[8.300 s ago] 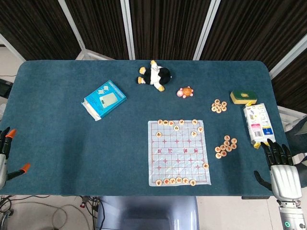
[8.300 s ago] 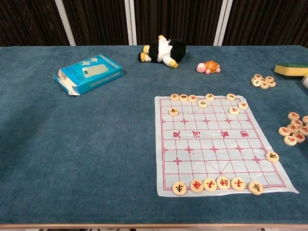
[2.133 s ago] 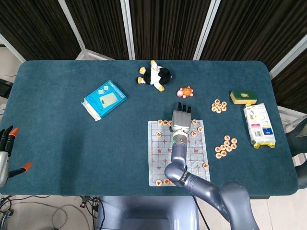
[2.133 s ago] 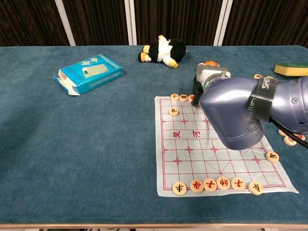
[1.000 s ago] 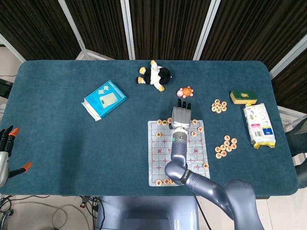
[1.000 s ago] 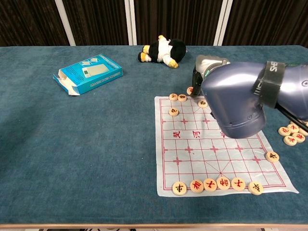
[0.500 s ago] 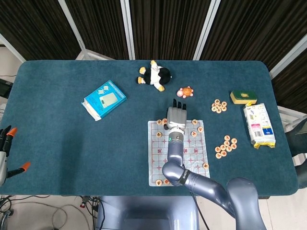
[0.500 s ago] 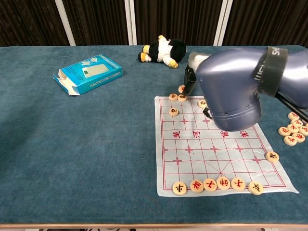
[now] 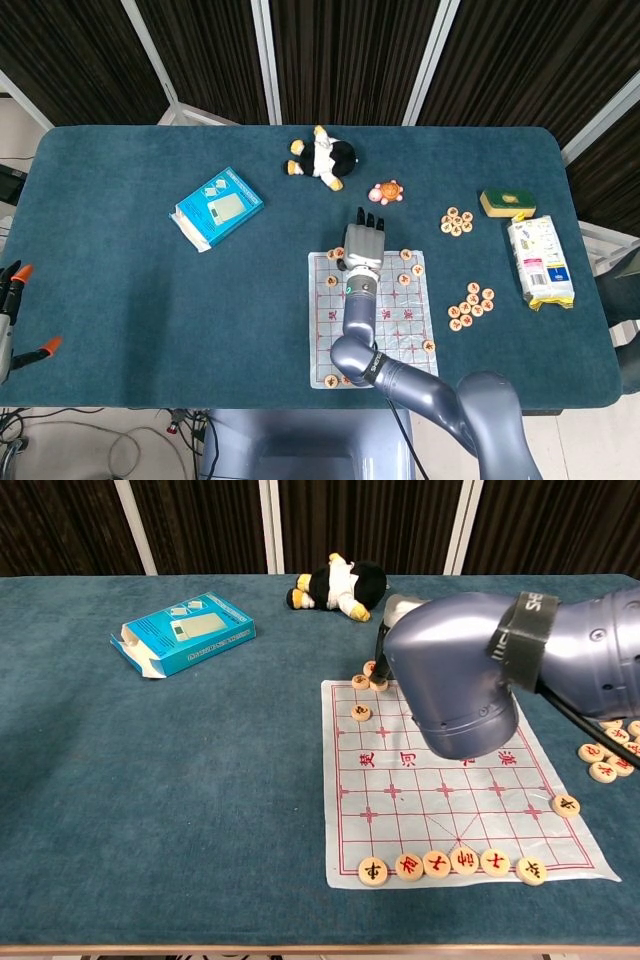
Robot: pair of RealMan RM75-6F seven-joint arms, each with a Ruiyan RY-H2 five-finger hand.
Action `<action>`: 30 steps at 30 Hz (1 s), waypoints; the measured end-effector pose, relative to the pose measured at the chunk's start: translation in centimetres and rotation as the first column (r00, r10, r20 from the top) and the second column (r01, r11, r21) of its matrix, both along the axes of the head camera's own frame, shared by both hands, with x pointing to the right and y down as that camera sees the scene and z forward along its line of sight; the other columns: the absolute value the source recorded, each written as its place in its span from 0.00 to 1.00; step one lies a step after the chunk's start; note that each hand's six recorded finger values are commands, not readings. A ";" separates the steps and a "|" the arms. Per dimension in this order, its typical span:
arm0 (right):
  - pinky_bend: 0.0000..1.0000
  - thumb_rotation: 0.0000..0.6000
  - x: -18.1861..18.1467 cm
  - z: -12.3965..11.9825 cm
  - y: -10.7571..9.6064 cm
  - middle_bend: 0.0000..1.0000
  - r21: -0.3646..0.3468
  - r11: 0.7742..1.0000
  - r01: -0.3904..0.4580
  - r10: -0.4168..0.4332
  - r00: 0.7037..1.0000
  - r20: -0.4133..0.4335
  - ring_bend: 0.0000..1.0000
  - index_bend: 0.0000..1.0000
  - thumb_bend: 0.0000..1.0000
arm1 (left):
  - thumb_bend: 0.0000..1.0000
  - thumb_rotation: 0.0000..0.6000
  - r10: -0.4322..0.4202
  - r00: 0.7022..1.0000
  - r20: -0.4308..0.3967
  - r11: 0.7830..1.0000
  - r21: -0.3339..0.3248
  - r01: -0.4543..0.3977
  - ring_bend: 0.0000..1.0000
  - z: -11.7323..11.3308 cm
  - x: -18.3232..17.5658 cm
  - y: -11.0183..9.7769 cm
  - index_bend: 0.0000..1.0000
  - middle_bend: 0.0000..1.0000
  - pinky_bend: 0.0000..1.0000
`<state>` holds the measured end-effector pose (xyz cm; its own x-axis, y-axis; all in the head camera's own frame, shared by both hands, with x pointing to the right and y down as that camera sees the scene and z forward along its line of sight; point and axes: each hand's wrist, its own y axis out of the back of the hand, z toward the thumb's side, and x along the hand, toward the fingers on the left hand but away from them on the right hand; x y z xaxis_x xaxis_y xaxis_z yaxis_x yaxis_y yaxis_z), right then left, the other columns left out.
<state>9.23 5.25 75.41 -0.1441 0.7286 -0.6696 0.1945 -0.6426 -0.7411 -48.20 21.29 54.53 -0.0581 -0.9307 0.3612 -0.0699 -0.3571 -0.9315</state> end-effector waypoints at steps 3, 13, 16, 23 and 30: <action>0.01 1.00 -0.3 0.3 0.2 0.00 0.001 1.000 0.005 -0.005 1.000 0.003 0.00 0.53 0.35 | 0.05 1.00 0.001 1.000 0.000 1.000 0.000 -0.001 0.00 0.0 0.0 0.0 0.00 0.00 0.02; 0.01 1.00 -1.0 0.6 0.3 0.00 0.009 1.000 0.010 -0.010 1.000 0.005 0.00 0.53 0.35 | 0.05 1.00 0.004 1.000 -0.001 1.000 -0.004 -0.004 0.00 0.1 0.1 0.0 0.00 0.00 0.02; 0.01 1.00 -1.2 0.7 0.3 0.00 0.011 1.000 0.009 -0.009 1.000 0.007 0.00 0.53 0.35 | 0.05 1.00 0.003 1.000 0.000 1.000 -0.005 -0.003 0.00 0.1 0.1 0.0 0.00 0.00 0.02; 0.01 1.00 -1.8 1.0 0.4 0.00 0.010 1.000 0.013 -0.013 1.000 0.009 0.00 0.53 0.35 | 0.05 1.00 0.002 1.000 -0.001 1.000 -0.004 -0.002 0.00 0.1 0.0 0.0 0.00 0.00 0.02; 0.01 1.00 -1.9 1.2 0.5 0.00 0.009 1.000 0.014 -0.015 1.000 0.004 0.00 0.53 0.35 | 0.05 1.00 -0.001 1.000 -0.001 1.000 -0.004 0.001 0.00 0.1 0.0 0.0 0.00 0.00 0.02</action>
